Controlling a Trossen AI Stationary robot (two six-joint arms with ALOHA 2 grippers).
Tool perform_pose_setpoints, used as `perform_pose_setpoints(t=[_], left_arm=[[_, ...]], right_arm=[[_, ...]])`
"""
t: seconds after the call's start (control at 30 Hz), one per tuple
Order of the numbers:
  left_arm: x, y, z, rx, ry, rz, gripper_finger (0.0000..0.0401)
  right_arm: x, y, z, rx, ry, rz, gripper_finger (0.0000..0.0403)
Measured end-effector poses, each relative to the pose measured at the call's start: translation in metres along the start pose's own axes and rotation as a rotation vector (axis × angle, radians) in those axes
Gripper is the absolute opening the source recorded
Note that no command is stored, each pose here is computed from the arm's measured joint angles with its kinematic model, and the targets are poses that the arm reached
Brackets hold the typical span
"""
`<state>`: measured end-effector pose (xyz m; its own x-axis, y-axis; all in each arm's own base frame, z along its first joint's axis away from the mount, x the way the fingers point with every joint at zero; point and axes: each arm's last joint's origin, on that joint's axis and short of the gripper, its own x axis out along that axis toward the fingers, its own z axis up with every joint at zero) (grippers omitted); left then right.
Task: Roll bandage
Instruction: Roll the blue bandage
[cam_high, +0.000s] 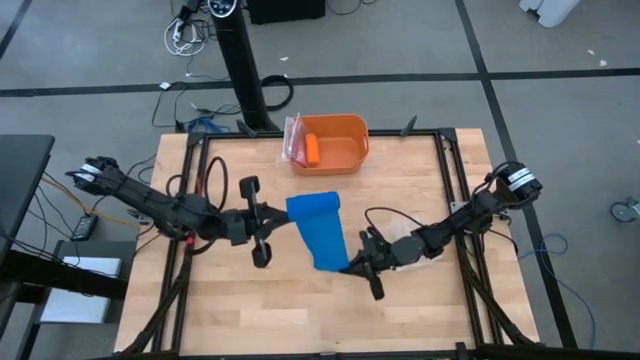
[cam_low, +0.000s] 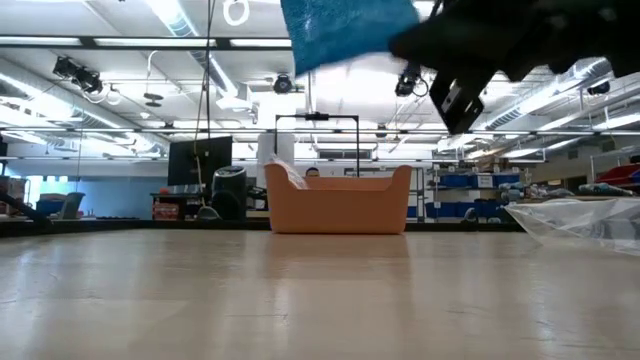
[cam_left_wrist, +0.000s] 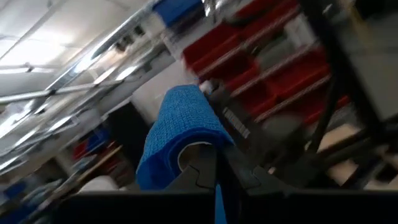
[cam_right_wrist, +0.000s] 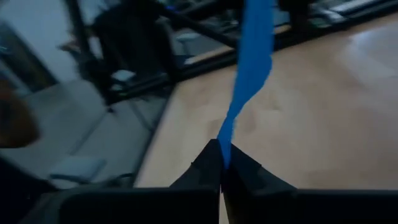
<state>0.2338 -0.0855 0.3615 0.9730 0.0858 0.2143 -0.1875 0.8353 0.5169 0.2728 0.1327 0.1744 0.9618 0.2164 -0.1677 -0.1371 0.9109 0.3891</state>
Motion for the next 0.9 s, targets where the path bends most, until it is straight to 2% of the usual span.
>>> perform_pose_setpoints(t=[0.1, 0.23, 0.47, 0.73, 0.9], left_arm=[[0.0, 0.003, -0.007, 0.015, 0.078, 0.069, 0.0007], [-0.004, 0.003, -0.027, 0.029, 0.132, 0.107, 0.0007], [-0.026, 0.011, -0.06, -0.055, 0.165, 0.184, 0.0007], [-0.061, 0.024, -0.087, -0.132, 0.166, 0.256, 0.0007], [-0.069, 0.017, -0.103, -0.189, 0.182, 0.215, 0.0007]], right_arm=[[-0.004, 0.014, 0.001, 0.013, -0.034, 0.084, 0.0003], [-0.009, 0.031, 0.001, 0.024, -0.076, 0.163, 0.0002], [-0.01, 0.057, 0.007, -0.02, -0.113, 0.225, 0.0001], [-0.01, 0.085, 0.042, -0.151, -0.189, 0.26, 0.0001], [-0.001, 0.094, 0.081, -0.263, -0.197, 0.21, 0.0]])
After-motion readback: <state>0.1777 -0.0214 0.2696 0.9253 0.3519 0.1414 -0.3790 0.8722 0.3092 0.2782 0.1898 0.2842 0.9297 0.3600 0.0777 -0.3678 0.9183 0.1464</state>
